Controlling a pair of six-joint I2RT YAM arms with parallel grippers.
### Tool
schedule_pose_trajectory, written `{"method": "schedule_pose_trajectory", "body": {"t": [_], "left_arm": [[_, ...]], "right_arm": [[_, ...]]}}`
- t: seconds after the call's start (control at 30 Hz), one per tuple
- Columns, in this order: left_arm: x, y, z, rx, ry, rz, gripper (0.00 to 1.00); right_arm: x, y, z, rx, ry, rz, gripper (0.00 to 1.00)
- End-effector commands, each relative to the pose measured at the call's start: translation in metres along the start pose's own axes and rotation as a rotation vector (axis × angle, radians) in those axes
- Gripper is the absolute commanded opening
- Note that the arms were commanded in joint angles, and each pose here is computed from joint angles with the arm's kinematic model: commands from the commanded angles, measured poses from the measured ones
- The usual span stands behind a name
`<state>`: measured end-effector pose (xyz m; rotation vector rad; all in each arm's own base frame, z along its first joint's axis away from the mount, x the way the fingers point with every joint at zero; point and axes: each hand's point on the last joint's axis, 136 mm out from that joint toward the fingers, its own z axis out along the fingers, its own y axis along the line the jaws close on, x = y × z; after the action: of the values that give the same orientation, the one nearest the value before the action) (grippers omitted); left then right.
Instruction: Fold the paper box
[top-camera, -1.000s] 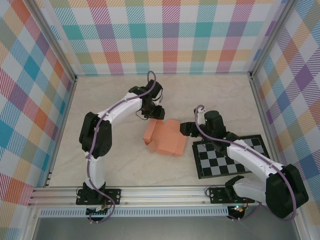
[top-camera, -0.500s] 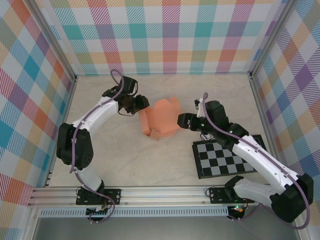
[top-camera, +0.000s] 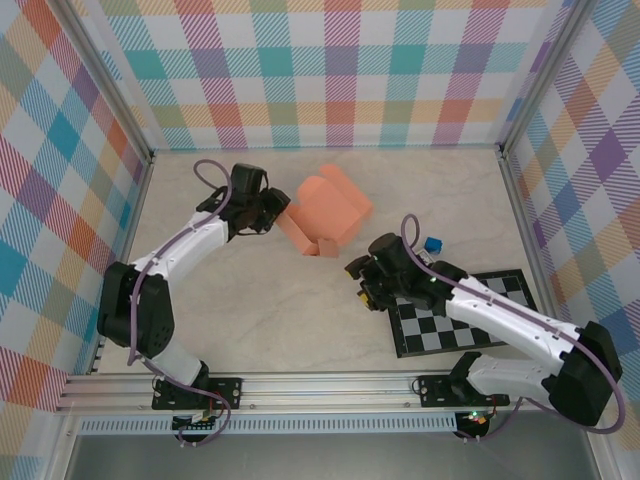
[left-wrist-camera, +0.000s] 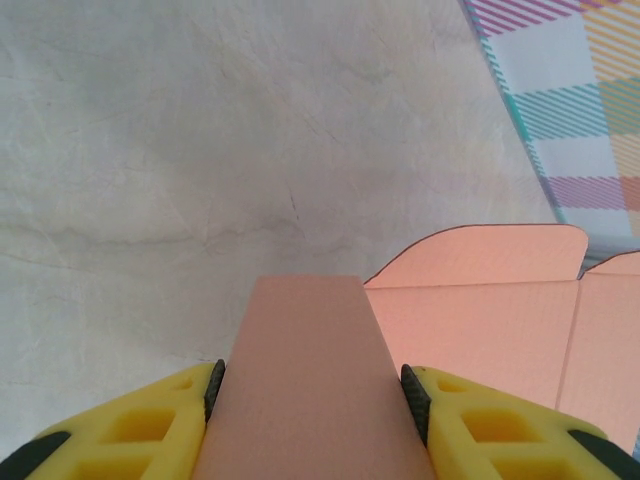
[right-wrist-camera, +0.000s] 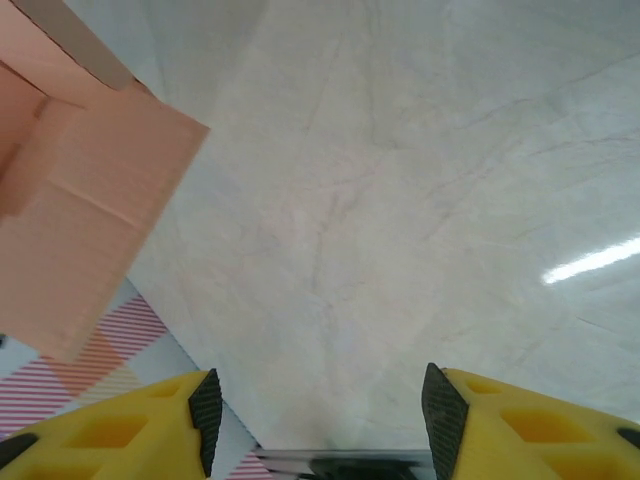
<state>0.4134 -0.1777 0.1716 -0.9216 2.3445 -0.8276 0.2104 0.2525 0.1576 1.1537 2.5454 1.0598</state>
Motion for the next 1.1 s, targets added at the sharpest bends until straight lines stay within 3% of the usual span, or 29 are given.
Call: {"method": "schedule_pose_trajectory", "body": {"t": [0.0, 0.3, 0.47, 0.7, 0.93, 1.07], "left_arm": [[-0.010, -0.007, -0.017, 0.048, -0.055, -0.080, 0.36], [0.003, -0.002, -0.020, 0.091, -0.029, -0.176, 0.36], [0.008, 0.001, -0.020, 0.089, -0.009, -0.178, 0.36], [0.011, -0.001, -0.020, 0.100, 0.000, -0.179, 0.35], [0.015, -0.015, -0.020, 0.150, 0.021, -0.152, 0.35], [0.016, -0.019, -0.022, 0.172, 0.021, -0.143, 0.34]], "right_arm": [[-0.004, 0.038, -0.001, -0.137, -0.032, 0.122, 0.57], [0.005, 0.077, 0.038, -0.207, 0.042, 0.240, 0.56], [-0.003, 0.098, 0.037, -0.222, 0.009, 0.201, 0.54], [-0.009, 0.104, 0.038, -0.219, -0.009, 0.192, 0.52], [-0.004, 0.106, 0.054, -0.166, 0.061, 0.153, 0.50], [-0.003, 0.106, 0.057, -0.170, 0.069, 0.137, 0.40]]}}
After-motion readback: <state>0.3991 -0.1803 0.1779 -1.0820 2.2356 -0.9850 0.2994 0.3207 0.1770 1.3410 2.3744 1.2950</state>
